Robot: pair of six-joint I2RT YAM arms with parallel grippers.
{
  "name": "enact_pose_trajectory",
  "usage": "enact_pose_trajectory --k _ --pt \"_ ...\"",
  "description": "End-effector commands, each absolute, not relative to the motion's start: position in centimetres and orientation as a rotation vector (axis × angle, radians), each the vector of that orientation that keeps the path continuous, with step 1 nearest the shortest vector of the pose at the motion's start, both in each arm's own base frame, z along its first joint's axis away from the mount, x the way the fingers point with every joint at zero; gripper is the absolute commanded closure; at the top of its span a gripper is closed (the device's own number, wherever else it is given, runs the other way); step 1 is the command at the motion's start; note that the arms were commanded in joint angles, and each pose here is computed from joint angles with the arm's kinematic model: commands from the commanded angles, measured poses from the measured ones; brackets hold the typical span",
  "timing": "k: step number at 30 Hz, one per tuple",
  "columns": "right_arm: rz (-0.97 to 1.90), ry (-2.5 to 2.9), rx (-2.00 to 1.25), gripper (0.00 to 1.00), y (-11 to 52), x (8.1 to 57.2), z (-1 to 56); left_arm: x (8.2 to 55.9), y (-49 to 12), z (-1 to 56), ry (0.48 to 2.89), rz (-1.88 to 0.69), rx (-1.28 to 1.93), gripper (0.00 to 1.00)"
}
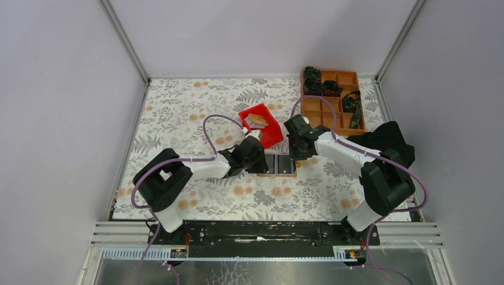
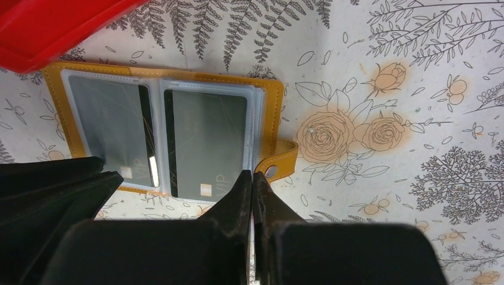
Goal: Put the credit cards into the card holder
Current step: Turn over the card slot in the card holder.
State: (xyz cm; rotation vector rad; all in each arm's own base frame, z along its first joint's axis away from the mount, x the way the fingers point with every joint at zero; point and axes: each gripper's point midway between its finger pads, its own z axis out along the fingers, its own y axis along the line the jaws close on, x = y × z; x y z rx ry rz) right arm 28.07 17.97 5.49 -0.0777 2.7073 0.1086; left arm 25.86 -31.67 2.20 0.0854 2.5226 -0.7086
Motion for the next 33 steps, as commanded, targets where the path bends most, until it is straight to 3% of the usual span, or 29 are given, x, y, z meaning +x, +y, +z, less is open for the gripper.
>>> enact_pose_trajectory --k 1,33 --pt "0.173 2.672 -0.032 1.00 18.14 28.53 6.41 24.74 -30.07 -0.27 2.608 -0.589 0.105 0.68" --pt "0.304 2.674 0.056 1.00 18.82 28.75 6.75 24.34 -29.65 -1.05 2.632 -0.565 0.110 0.68"
